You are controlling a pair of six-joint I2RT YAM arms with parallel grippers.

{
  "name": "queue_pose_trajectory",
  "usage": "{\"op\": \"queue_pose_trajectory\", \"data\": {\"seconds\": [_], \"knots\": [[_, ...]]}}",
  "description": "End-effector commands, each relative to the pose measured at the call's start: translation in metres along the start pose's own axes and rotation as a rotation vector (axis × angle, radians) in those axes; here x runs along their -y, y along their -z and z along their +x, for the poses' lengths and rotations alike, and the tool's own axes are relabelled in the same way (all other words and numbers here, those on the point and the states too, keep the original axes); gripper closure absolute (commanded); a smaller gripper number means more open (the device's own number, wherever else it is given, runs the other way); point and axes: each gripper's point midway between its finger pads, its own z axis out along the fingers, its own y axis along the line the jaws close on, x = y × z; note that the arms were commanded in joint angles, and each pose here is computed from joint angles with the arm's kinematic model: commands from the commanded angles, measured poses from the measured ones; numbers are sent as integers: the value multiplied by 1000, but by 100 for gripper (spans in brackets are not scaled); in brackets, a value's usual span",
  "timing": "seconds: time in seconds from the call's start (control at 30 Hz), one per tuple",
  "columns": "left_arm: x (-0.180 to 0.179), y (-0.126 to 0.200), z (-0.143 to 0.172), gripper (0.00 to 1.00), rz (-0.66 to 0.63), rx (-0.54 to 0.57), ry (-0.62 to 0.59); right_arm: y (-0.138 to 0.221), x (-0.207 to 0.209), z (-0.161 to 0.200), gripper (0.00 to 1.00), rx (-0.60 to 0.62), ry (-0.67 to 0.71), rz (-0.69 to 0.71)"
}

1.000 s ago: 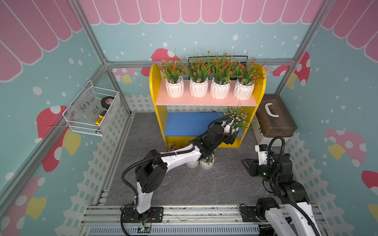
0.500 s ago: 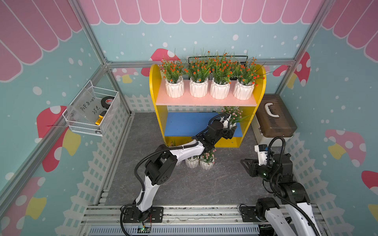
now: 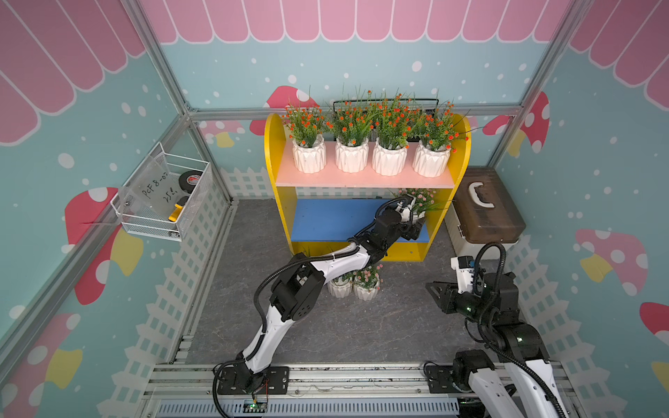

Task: Place the baby's breath potted plants on the rack by color
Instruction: Place the baby's breath potted plant on the rack.

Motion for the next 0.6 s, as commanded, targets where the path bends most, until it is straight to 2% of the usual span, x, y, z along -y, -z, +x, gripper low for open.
{"op": "queue_pose_trajectory", "data": {"seconds": [0.0,0.57], "knots": [[-4,-2,-44,30,14,114,15,0,-3,-2,71,16,23,-15],[-20,-23,-27,30,0,79,43,0,-1,-2,71,15,20,-5]]}}
